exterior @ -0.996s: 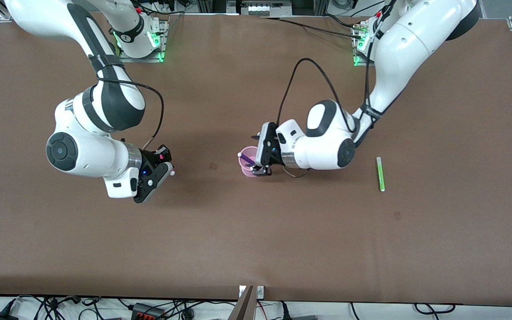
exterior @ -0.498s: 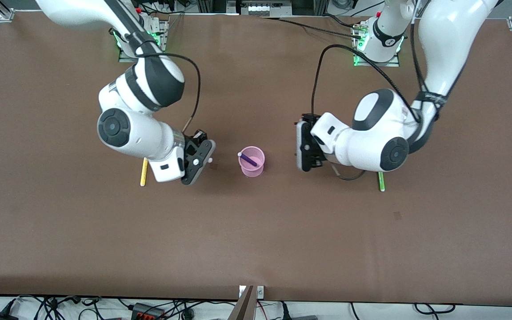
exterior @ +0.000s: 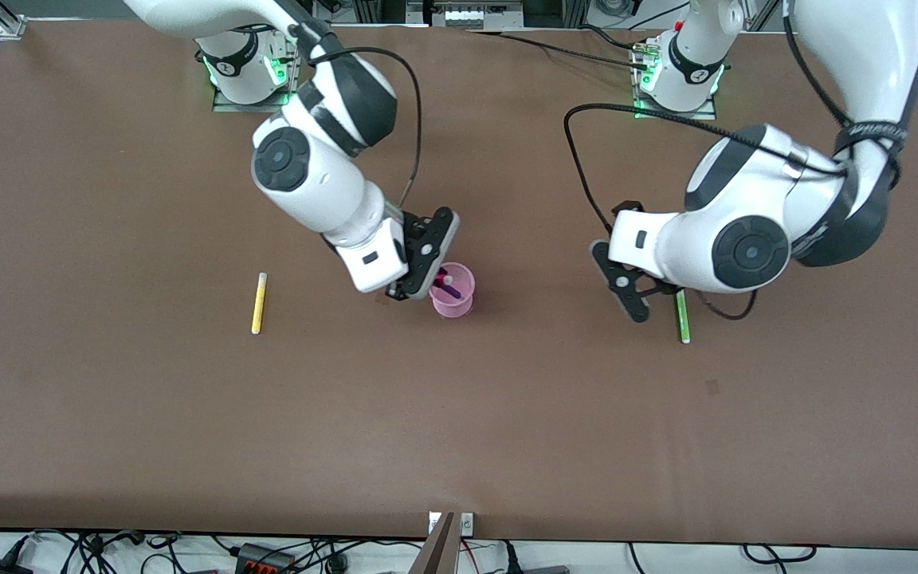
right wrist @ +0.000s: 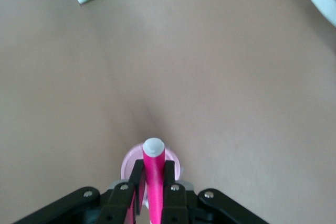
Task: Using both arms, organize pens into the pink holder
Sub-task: 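Retract the left gripper while the right gripper brings magenta over the cup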
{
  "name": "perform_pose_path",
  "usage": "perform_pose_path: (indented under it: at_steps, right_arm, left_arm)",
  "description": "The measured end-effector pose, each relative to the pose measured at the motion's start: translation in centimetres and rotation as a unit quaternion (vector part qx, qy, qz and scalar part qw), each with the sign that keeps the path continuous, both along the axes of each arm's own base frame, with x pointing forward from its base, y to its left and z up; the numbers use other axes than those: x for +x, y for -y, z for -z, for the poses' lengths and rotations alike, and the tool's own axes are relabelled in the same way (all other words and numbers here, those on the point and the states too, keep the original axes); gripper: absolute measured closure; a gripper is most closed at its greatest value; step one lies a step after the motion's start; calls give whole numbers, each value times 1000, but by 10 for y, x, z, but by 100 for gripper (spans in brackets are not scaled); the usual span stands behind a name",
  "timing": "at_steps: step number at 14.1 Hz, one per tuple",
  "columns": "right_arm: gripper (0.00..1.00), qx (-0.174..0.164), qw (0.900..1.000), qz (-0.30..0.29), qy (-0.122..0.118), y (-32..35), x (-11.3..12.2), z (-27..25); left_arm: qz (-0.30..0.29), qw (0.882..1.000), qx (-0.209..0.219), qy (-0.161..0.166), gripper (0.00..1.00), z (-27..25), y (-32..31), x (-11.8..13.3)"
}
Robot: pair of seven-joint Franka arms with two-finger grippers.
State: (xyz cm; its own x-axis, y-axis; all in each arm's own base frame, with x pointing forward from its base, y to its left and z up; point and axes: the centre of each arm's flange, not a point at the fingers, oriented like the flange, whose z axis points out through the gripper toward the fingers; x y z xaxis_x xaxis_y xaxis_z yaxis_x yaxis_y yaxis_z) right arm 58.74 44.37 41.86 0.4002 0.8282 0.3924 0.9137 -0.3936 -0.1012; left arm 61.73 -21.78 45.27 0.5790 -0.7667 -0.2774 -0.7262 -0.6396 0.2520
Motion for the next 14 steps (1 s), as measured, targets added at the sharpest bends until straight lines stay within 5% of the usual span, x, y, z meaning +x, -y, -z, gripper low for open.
perform_pose_path:
  at_steps: [7, 11, 14]
  right_arm:
    - [82, 32, 999, -11, 35, -33, -4, 54]
    - [82, 39, 998, -23, 52, -42, -18, 72]
    - [82, 36, 998, -26, 50, -42, -20, 77]
  left_arm:
    - [-171, 978, 74, 94, 0, -88, -136, 35]
    - [-317, 934, 90, 139, 0, -125, -155, 16]
    - [-365, 908, 84, 185, 0, -140, -175, -8]
